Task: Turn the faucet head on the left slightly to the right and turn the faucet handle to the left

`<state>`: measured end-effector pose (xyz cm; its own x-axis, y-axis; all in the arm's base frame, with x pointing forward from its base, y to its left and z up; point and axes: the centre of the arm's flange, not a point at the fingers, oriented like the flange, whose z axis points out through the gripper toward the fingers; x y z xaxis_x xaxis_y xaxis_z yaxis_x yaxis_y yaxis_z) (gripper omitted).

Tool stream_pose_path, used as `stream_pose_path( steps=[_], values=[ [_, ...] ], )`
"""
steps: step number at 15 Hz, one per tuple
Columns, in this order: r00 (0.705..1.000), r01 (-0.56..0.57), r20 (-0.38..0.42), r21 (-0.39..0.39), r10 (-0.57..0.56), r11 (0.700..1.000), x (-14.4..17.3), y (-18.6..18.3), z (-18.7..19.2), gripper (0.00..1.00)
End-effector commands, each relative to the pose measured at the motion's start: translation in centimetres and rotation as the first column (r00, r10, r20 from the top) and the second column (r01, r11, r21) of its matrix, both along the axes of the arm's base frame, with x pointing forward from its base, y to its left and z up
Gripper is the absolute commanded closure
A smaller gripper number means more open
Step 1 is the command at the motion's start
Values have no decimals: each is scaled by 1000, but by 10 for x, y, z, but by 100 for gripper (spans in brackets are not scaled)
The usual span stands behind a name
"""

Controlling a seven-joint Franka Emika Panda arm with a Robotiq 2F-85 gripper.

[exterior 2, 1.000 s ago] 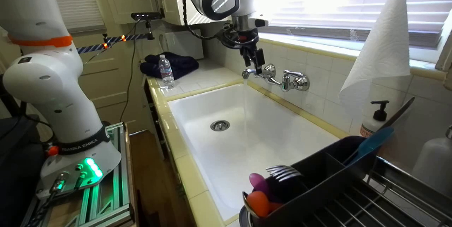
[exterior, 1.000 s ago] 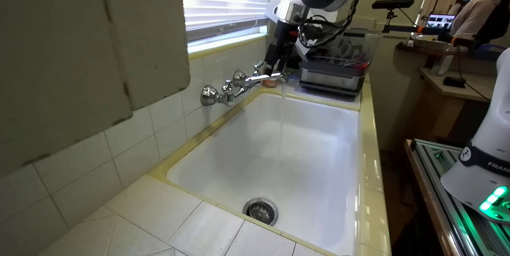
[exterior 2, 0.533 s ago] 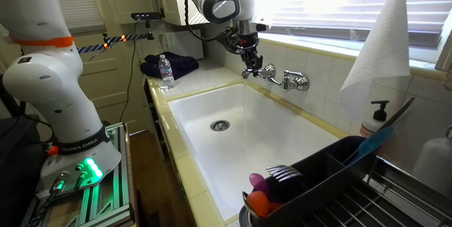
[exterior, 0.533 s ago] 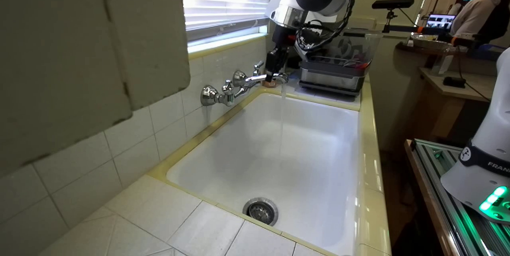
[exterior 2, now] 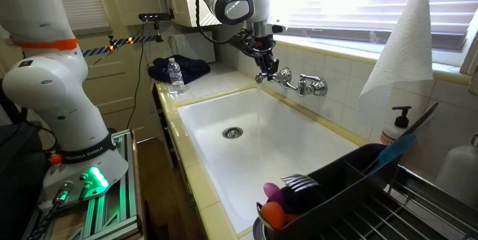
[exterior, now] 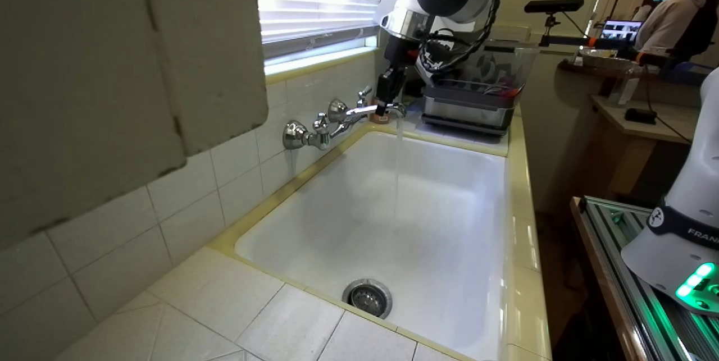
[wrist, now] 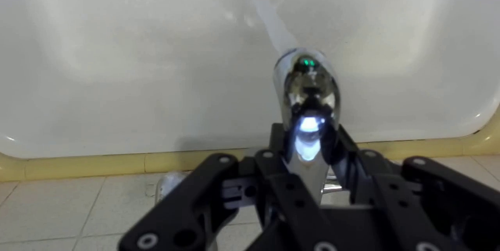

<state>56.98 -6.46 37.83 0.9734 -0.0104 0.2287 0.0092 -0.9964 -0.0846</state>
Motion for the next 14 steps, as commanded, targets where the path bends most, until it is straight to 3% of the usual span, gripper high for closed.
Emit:
stream_pose_path(
  steps=[1,14],
  values=[
    [1000,7,-3,18,-7,1000,8,12,-4,92],
    [990,140,-35,20,-139,990,47,50,-22,92]
  ],
)
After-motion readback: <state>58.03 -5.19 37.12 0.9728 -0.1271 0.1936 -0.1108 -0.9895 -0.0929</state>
